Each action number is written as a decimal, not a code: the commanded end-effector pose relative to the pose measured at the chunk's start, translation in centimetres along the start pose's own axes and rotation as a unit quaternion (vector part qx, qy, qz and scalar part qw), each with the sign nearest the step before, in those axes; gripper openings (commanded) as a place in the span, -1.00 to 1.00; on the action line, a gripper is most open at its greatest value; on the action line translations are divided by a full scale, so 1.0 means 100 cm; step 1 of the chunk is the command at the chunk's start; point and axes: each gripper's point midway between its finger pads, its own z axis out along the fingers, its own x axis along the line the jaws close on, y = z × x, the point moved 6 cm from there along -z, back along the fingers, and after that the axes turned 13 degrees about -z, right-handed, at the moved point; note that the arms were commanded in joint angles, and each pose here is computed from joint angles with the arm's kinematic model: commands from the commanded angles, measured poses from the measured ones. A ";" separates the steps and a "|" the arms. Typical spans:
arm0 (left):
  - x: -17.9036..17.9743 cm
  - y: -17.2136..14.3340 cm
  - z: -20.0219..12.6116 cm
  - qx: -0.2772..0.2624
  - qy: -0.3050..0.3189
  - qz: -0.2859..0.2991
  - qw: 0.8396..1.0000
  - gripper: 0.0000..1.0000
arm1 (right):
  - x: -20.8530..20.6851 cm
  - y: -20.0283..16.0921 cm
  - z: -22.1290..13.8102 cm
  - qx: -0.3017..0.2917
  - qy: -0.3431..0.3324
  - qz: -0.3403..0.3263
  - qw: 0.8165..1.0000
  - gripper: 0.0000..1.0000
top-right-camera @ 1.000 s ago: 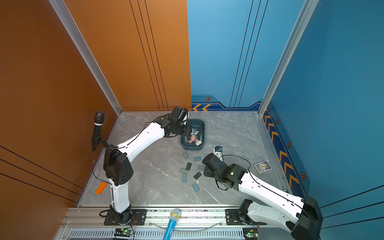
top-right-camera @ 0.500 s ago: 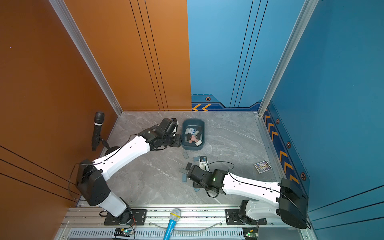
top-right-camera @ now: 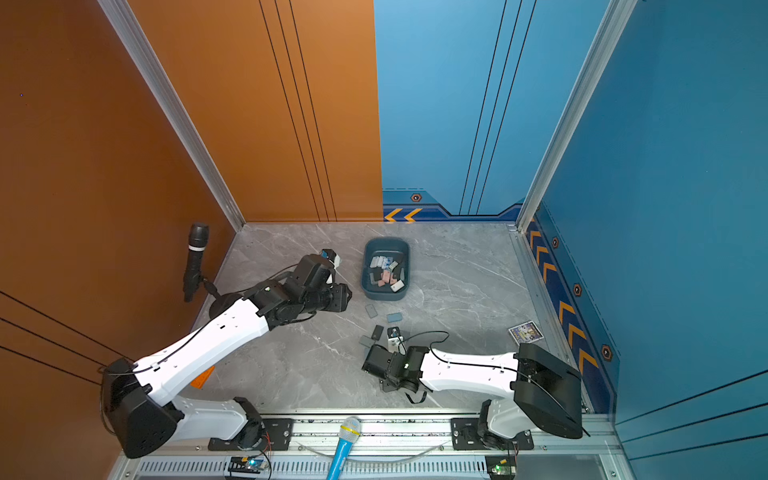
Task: Put the eraser in the storage box
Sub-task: Pick up the eraser from the center of the board, then place the eraser in the storage box.
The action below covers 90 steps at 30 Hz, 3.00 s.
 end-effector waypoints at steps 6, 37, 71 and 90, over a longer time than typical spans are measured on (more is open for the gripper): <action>0.023 -0.012 -0.019 -0.015 0.036 -0.006 0.999 0.08 | 0.000 -0.004 0.010 0.035 -0.026 -0.035 0.998 0.46; 0.048 -0.019 -0.020 -0.022 0.063 -0.026 0.997 0.09 | 0.008 -0.006 0.035 0.068 -0.015 -0.033 0.997 -0.58; 0.051 -0.035 0.041 0.089 0.082 -0.032 0.992 0.09 | -0.085 0.215 -0.008 -0.043 0.058 0.041 0.997 -0.59; 0.032 -0.063 0.060 0.148 0.082 -0.024 0.985 0.09 | -0.115 0.278 0.069 -0.006 0.073 0.076 0.994 -0.03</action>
